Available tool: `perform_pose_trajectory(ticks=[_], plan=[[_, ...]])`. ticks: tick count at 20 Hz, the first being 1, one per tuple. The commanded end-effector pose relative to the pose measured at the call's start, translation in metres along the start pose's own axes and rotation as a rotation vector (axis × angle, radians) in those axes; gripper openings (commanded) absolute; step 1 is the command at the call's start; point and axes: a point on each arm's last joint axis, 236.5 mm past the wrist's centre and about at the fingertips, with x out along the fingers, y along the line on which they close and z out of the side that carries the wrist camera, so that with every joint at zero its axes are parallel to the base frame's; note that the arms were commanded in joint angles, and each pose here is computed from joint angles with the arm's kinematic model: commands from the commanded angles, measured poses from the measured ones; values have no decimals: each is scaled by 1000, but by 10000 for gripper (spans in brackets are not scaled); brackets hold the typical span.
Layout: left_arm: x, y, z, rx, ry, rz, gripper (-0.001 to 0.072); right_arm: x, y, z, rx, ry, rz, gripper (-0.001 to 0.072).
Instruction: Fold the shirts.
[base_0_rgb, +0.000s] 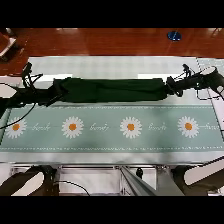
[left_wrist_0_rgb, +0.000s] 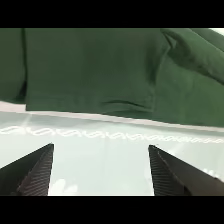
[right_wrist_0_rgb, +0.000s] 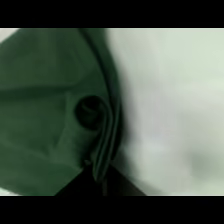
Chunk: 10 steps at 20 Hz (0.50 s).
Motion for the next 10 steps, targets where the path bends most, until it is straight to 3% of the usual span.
perform_pose_trajectory(ticks=[1,2,5,10], plan=[[1,-18,-10,57,35,-61,137,-34,23,-8,-111,15,-6,36],[2,-28,-16,103,52,-97,21,-55,21,-13,-159,0,-69,36],[10,-72,-43,235,109,-198,20,-118,28,-34,-244,-142,-202,36],[58,-144,-99,341,170,-251,19,-165,53,-129,-333,-258,-205,36]])
